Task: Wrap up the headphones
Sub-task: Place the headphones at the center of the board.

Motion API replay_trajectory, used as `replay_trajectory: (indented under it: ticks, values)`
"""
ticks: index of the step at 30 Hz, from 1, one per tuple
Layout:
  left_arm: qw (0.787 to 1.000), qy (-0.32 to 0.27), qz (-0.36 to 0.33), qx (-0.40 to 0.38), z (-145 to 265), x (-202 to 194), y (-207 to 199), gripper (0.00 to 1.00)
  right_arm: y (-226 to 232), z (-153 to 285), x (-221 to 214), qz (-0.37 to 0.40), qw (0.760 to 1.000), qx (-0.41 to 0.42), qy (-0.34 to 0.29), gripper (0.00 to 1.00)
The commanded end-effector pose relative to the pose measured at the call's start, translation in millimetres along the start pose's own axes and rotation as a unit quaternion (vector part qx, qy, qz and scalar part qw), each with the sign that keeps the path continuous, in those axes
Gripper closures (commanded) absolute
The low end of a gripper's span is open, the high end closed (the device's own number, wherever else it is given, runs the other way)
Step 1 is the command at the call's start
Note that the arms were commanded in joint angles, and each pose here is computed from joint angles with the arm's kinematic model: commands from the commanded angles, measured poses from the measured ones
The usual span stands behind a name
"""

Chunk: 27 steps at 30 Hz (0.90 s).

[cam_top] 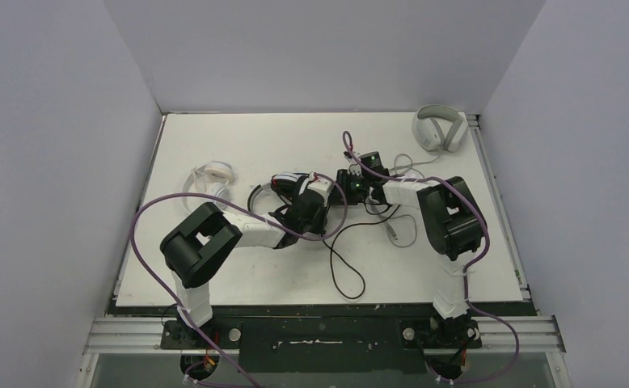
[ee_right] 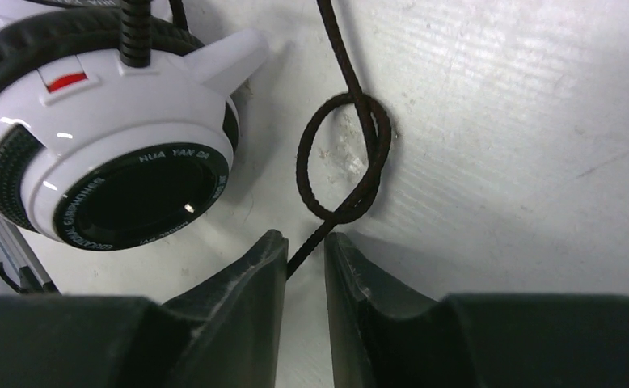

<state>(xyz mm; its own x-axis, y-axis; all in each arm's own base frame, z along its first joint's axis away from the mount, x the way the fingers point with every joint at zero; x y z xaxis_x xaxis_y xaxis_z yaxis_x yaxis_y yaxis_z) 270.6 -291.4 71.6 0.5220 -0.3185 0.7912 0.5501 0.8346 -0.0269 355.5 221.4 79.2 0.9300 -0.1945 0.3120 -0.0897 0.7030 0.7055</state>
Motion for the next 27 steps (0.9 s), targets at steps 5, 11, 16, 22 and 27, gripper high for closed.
replay_trajectory:
  ticks: [5,11,16,22,27]
  values:
    - [1.0,-0.024,-0.016,0.005,-8,7,-1,1.0,10,33,11,-0.008,0.998,0.018,-0.067,0.67]
    - [1.0,-0.025,-0.017,0.006,-2,4,1,1.0,2,33,38,-0.02,0.995,0.01,-0.094,0.66]
    - [0.999,-0.028,-0.015,0.006,0,3,1,1.0,-1,14,57,-0.024,0.995,0.006,-0.097,0.66]
    - [0.999,-0.028,-0.018,0.006,-1,3,1,1.0,-3,-10,60,-0.026,0.997,0.004,-0.079,0.69]
    - [0.999,-0.027,-0.021,0.011,-2,2,2,1.0,-1,-21,43,-0.022,0.999,0.005,-0.05,0.7]
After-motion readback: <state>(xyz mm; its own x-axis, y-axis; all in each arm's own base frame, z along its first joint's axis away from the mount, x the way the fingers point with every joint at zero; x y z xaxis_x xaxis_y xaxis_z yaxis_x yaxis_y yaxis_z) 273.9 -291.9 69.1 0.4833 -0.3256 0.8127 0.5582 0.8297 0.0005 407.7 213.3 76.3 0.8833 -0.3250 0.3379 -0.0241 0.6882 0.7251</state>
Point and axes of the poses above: each gripper's point midway between its finger pads, its own z axis back along the fingers, its own y axis along the line the jaws close on, x = y × z, the point moved 8 cm from there along z, back along the fingers, and after that the axes turned 14 degrees about -z, right-handed, at the moved point
